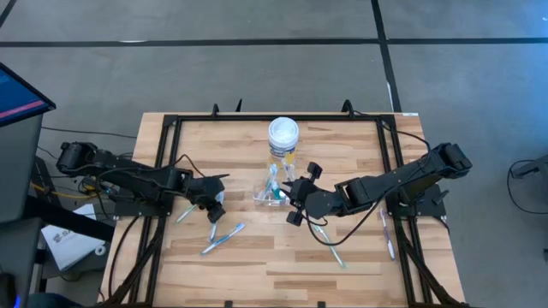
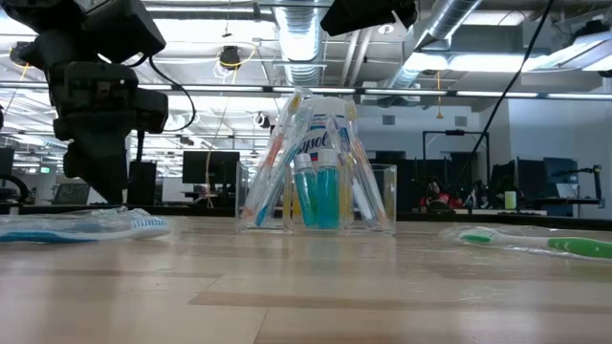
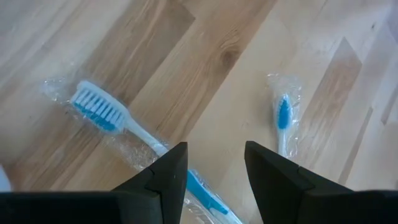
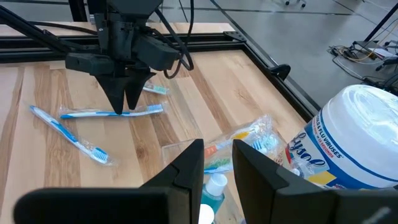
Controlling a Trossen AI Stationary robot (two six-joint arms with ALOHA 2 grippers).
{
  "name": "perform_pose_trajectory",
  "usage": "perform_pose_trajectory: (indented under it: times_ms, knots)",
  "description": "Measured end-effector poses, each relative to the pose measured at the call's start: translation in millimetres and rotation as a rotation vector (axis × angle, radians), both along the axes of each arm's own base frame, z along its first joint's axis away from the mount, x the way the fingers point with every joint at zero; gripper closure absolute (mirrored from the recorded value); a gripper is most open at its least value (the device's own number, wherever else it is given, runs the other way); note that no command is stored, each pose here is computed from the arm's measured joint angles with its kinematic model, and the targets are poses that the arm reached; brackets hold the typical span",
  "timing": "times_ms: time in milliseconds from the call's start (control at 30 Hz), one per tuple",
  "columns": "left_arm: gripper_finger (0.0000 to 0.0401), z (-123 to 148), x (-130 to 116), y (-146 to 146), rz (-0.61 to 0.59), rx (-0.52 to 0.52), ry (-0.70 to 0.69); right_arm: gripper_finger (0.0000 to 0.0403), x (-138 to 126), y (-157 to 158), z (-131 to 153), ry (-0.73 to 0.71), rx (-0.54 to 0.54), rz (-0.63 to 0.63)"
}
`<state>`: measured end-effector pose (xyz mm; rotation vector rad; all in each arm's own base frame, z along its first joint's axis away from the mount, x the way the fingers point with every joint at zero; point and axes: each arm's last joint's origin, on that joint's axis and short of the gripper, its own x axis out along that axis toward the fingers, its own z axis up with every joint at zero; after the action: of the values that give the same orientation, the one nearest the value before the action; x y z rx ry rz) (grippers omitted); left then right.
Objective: Pick & Place toothbrushing station
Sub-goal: Put the left blue toothbrush into the transparent organizer
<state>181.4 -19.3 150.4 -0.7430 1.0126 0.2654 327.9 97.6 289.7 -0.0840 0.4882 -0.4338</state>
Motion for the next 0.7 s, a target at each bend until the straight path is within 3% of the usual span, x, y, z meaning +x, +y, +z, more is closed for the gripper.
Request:
perform_pose_trajectory:
  times_ms: [367, 700]
  knots:
    - [0.0248, -3.4, -5.5, 0.6, 0.067, -0.027, 0.077, 0.0327, 0.0, 0.0, 0.0, -0.003, 0.006, -0.003]
    - [0.0248, -6.7, -8.3, 3.7, 0.136, 0.049, 0.117, 0.0327, 0.0, 0.0, 0.0, -0.003, 0.006, -0.003]
